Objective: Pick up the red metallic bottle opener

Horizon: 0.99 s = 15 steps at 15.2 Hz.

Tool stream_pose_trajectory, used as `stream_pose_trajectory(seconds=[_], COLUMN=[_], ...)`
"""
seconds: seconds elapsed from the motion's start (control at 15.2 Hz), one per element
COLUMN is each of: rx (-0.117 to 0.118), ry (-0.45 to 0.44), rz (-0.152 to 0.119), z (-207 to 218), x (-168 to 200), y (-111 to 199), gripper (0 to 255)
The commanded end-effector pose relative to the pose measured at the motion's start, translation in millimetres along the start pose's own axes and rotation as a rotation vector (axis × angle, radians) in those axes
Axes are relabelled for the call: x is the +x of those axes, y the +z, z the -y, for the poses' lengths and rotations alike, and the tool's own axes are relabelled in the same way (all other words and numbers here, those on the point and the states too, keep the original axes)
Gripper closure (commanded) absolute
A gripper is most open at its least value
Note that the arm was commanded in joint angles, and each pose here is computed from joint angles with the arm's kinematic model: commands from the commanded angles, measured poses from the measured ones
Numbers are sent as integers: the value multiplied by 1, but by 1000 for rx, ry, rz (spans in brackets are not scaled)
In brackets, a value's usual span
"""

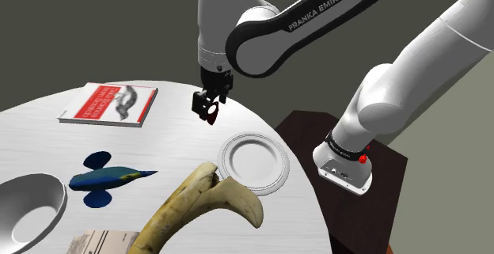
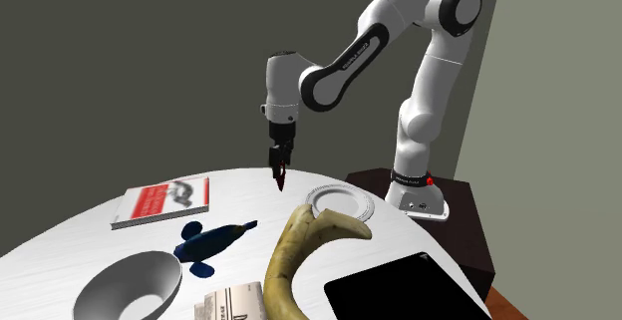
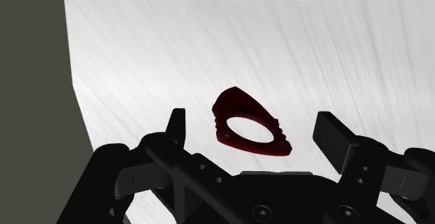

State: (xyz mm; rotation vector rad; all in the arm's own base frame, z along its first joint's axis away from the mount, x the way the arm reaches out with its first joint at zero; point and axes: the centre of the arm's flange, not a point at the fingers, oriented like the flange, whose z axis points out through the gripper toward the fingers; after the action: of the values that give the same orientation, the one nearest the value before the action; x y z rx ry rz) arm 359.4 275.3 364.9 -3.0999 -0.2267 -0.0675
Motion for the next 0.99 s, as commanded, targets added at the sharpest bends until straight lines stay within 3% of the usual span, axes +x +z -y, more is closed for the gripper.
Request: stream_pose_trajectory(seconds=[0.0,0.13,0.2,0.92], rx=[0,0,0,0], ry=[0,0,0,0], rz=[-1,-1,-1,-1], z=[0,0,0,0], x=[-2,-2,-2,-1], y=[14,14,14,4], gripper=[0,0,255,255])
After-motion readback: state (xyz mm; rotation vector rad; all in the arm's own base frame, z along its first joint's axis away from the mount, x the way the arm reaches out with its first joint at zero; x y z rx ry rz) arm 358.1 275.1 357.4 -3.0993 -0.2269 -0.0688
